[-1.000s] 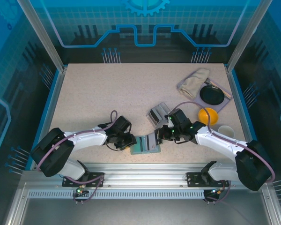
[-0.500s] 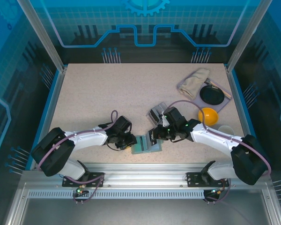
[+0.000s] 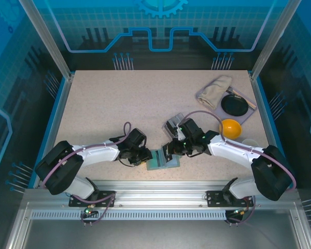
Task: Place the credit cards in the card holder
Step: Flip over the card slot in the card holder, then insert the credit card into the card slot.
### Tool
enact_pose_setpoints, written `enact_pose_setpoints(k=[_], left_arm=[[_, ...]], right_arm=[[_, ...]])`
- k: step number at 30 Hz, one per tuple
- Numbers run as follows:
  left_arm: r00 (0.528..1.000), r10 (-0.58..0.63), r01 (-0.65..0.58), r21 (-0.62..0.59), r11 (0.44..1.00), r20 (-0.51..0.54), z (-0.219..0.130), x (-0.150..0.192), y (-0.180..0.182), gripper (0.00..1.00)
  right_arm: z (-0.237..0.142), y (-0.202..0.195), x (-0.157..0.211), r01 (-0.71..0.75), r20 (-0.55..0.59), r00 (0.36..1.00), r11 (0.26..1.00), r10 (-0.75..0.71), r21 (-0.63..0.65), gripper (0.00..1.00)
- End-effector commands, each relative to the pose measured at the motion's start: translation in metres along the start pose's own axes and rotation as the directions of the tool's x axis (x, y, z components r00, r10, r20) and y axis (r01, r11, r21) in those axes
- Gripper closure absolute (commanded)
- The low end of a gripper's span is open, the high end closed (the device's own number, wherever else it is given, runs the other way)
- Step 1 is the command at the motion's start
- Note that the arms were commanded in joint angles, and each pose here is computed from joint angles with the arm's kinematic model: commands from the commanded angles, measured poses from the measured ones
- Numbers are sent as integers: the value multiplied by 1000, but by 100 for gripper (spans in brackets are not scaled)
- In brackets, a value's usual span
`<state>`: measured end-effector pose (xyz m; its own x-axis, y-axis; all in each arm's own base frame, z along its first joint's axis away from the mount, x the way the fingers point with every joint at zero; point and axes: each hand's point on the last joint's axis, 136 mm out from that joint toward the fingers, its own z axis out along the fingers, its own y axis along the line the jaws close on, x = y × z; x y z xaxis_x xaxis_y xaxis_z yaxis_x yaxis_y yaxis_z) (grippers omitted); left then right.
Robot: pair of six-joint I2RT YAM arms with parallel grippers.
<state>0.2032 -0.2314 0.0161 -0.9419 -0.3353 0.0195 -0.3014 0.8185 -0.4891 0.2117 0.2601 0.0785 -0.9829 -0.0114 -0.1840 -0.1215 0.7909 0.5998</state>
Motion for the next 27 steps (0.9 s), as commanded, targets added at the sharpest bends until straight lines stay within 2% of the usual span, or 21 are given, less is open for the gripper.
enact_pose_setpoints(k=[1,10,15,20,27], left_arm=[[1000,11,-12,30,999,17,3,0,-6,68],[998,7,-8,13,1000,67,-7,-4,0,68],[996,0,0,1,1000,95,-14,-5,6,67],[993,-5,4,8,1000,120,-18,-7,8,64],[994,29,-38,83,996,110,-19,-8,-12,46]], right_arm=[[4,14,2,33,-35,999,998,-34,-44,90],[-4,-1,-1,32,-1,1000,998,-32,52,89],[-25,-18,-9,11,80,997,990,-22,138,89],[-27,-4,-9,56,80,995,997,-60,54,89],[1,0,-2,2,45,999,999,0,-54,89]])
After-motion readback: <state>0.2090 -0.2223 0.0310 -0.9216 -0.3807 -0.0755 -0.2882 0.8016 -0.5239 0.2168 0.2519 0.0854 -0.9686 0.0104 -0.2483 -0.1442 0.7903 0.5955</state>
